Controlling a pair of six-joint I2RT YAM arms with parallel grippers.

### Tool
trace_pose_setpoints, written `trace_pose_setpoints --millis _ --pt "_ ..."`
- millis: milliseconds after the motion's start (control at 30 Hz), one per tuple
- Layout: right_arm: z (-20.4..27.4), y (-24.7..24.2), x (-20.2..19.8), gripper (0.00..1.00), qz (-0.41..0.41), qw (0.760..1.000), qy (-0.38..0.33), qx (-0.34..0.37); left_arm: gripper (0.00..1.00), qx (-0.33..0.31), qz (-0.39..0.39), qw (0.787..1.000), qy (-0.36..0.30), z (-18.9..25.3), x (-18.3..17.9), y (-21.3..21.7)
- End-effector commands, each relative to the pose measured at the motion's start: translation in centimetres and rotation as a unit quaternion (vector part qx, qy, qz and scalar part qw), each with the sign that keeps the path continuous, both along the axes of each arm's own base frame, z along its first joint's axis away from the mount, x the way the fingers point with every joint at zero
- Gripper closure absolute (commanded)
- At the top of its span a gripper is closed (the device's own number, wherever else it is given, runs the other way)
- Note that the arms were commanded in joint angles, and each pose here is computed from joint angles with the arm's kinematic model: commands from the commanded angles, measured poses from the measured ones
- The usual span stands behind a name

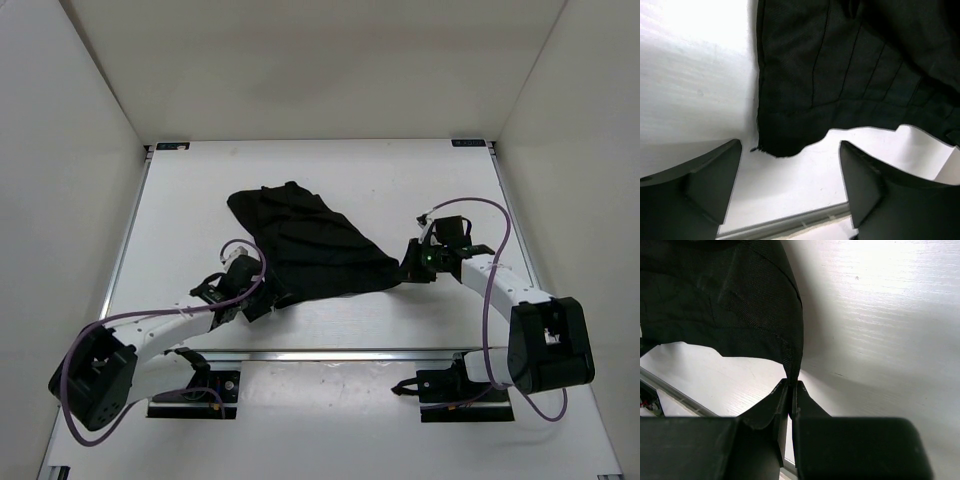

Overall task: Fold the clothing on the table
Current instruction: Flatten the skirt out

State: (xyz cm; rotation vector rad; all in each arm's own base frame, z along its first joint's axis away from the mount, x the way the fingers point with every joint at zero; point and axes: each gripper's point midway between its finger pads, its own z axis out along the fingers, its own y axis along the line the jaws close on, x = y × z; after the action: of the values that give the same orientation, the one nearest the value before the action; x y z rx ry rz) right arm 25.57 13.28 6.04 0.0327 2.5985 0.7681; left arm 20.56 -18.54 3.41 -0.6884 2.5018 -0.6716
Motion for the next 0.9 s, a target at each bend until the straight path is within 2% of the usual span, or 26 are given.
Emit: trace_pose_setpoints --millis 0,133,233,333,367,467,567,667,800,833,867 --pt "1.0 0.5 0.3 1.0 0.003 1.0 -0.024 0.012 0.14 0.01 0.021 1.0 -0.012 -0.5 0.8 0.3" --pt "1.4 0.7 0.4 1.0 0.008 0.999 -0.031 0.018 0.26 0.024 0.029 0.999 -0.013 -1.0 1.2 1.0" --pt "1.5 0.8 0.4 1.0 0.007 0.999 -0.031 0.028 0.44 0.032 0.04 0.999 -0.015 -1.3 1.5 1.7" --pt "1.2 0.9 0.4 1.0 0.014 0.999 -0.033 0.024 0.95 0.038 0.035 0.999 -0.01 -1.5 1.6 1.7" --pt "1.1 1.1 0.1 1.0 0.024 0.999 -0.032 0.022 1.0 0.049 0.034 0.998 0.0 -2.0 1.3 2.1" --pt "0.6 1.4 -0.1 1.0 0.038 0.999 -0.021 0.012 1.0 0.06 0.007 0.998 -0.009 -1.2 2.3 1.9" --pt "1.9 1.2 1.0 1.0 0.036 0.999 -0.029 0.022 1.0 0.075 -0.018 0.996 -0.046 2.2 5.1 2.4" --pt "5.6 1.3 3.1 1.0 0.036 0.995 -0.087 0.027 1.0 0.112 -0.045 0.988 -0.102 8.4 8.8 3.5" --pt "14.7 1.5 6.1 1.0 0.029 0.974 -0.223 0.006 1.0 0.122 -0.085 0.97 -0.194 16.1 12.9 4.1" --pt "18.3 1.1 6.9 0.99 0.013 0.961 -0.275 -0.008 1.0 0.131 -0.092 0.96 -0.228 19.2 14.3 4.1" --pt "19.7 1.5 7.0 1.0 0.016 0.956 -0.293 -0.01 1.0 0.144 -0.095 0.948 -0.269 23.4 15.4 4.1"
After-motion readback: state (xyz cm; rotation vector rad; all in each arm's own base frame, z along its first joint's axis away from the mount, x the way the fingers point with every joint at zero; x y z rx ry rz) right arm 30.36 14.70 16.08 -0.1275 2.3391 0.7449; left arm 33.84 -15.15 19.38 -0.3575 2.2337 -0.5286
